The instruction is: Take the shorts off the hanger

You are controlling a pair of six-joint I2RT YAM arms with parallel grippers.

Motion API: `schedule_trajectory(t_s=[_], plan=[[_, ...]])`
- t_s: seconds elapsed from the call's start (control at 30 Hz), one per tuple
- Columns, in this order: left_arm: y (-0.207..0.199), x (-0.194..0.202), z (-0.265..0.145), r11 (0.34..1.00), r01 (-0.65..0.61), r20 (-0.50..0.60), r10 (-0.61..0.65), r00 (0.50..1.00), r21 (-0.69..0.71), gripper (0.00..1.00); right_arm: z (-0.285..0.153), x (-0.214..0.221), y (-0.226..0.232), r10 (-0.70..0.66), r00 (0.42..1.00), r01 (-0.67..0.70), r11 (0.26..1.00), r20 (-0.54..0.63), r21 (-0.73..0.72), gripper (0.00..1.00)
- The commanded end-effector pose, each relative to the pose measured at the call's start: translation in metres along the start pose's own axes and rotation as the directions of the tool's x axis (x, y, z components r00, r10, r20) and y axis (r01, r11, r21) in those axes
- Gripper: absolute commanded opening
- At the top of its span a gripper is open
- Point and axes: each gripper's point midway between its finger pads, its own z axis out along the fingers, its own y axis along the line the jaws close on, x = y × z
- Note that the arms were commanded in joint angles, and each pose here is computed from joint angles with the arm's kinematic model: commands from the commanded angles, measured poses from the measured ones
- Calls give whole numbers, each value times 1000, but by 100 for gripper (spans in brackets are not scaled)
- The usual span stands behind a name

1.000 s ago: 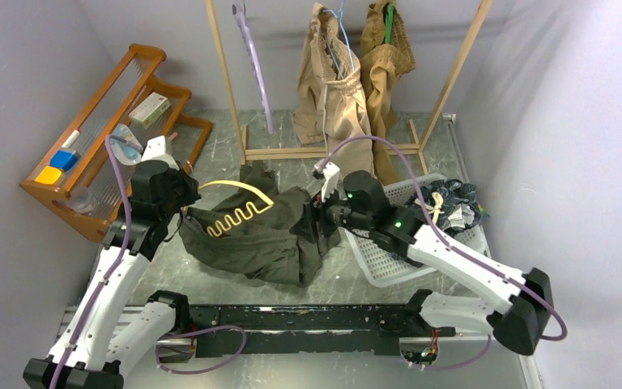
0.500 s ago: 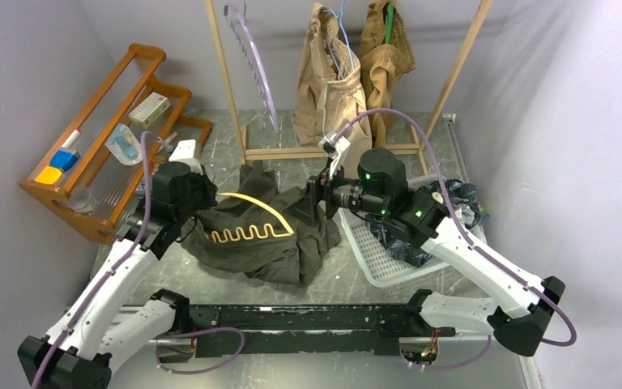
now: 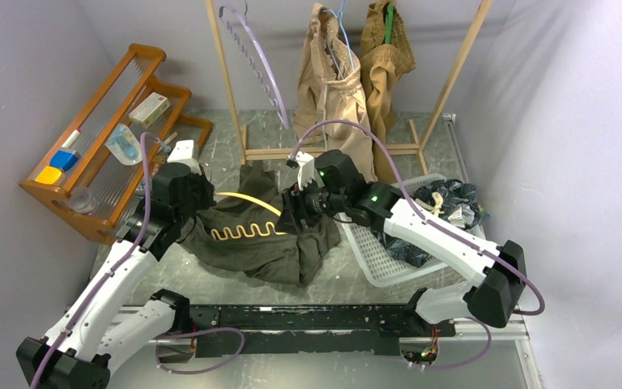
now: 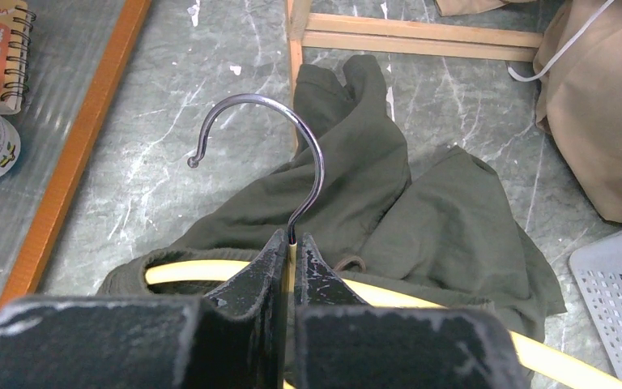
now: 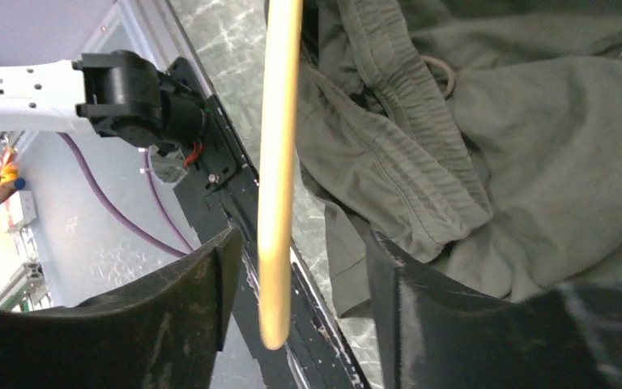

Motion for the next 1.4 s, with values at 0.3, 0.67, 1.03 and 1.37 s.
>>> schedule_trajectory(t_s=[0.3,0.67,1.03,1.37], plan=[[-7,-31,-10,1000,13,91,-14,996,17,7,17,12,6,-60,998,59,997,-25,-49,28],[-21,-29,-16,995,-2,65,-5,998,103,20,2,13,15,-82,997,83,994,11,-77,0],[-29,-35,-30,987,9,92,-24,995,162,78,-27,22,-36,100,975,-138,972,198,190,0],[-29,-35,-33,984,48,108,-67,992,172,85,-64,-3,-62,216,877,-312,935,429,167,0]])
